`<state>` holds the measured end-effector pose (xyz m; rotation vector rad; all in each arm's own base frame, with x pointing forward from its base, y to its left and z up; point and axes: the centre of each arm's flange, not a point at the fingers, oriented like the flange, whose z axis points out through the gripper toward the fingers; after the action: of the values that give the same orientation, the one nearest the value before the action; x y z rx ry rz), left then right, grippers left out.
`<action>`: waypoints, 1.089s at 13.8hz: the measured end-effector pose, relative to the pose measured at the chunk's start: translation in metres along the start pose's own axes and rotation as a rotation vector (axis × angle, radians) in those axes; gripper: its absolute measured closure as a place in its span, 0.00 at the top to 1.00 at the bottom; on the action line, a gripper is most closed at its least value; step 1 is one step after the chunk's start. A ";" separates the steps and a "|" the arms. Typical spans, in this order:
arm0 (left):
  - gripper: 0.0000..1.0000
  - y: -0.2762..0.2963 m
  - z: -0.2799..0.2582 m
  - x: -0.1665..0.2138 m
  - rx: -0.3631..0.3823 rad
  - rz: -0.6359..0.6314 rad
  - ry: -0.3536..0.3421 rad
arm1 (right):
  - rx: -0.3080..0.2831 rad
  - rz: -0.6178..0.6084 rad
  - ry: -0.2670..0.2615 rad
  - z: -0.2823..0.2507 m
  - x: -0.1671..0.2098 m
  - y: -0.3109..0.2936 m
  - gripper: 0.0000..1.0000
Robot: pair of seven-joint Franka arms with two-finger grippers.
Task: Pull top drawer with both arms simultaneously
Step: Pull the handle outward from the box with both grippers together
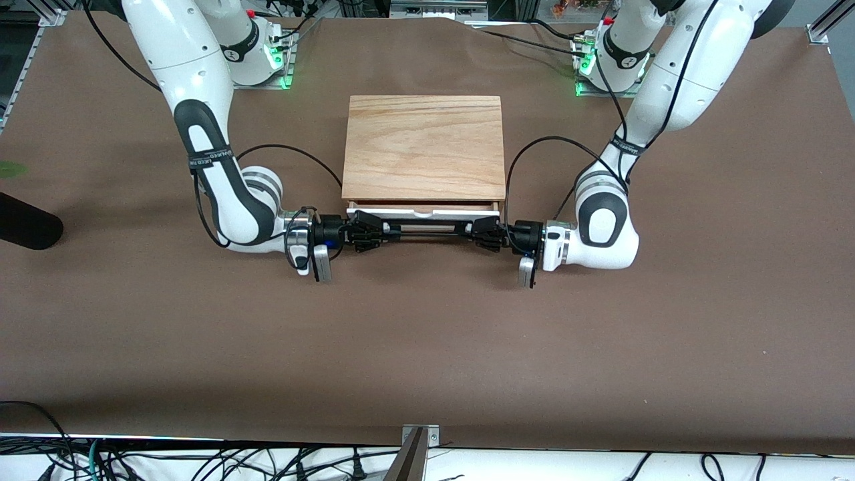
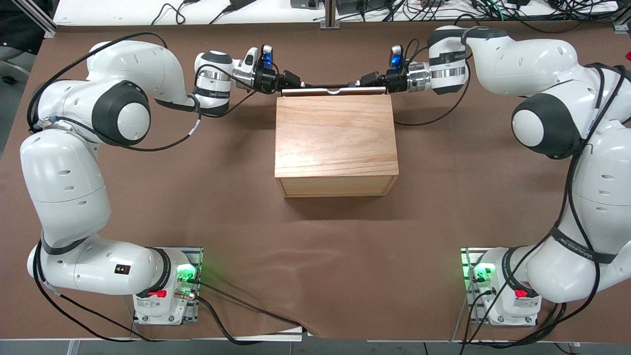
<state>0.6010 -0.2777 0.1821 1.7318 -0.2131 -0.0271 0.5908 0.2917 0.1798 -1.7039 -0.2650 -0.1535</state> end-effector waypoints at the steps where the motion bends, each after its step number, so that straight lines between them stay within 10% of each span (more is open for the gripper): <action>1: 0.18 -0.001 -0.003 0.009 0.003 0.005 0.013 | 0.003 0.003 0.007 0.001 0.011 0.003 0.19; 15: 0.18 -0.004 -0.024 0.085 0.054 0.006 0.056 | -0.015 0.015 0.074 0.004 0.088 0.020 0.19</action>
<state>0.6879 -0.2673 0.1912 1.7833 -0.1789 0.0315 0.6805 0.3006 0.1828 -1.7105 -0.1968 -0.2069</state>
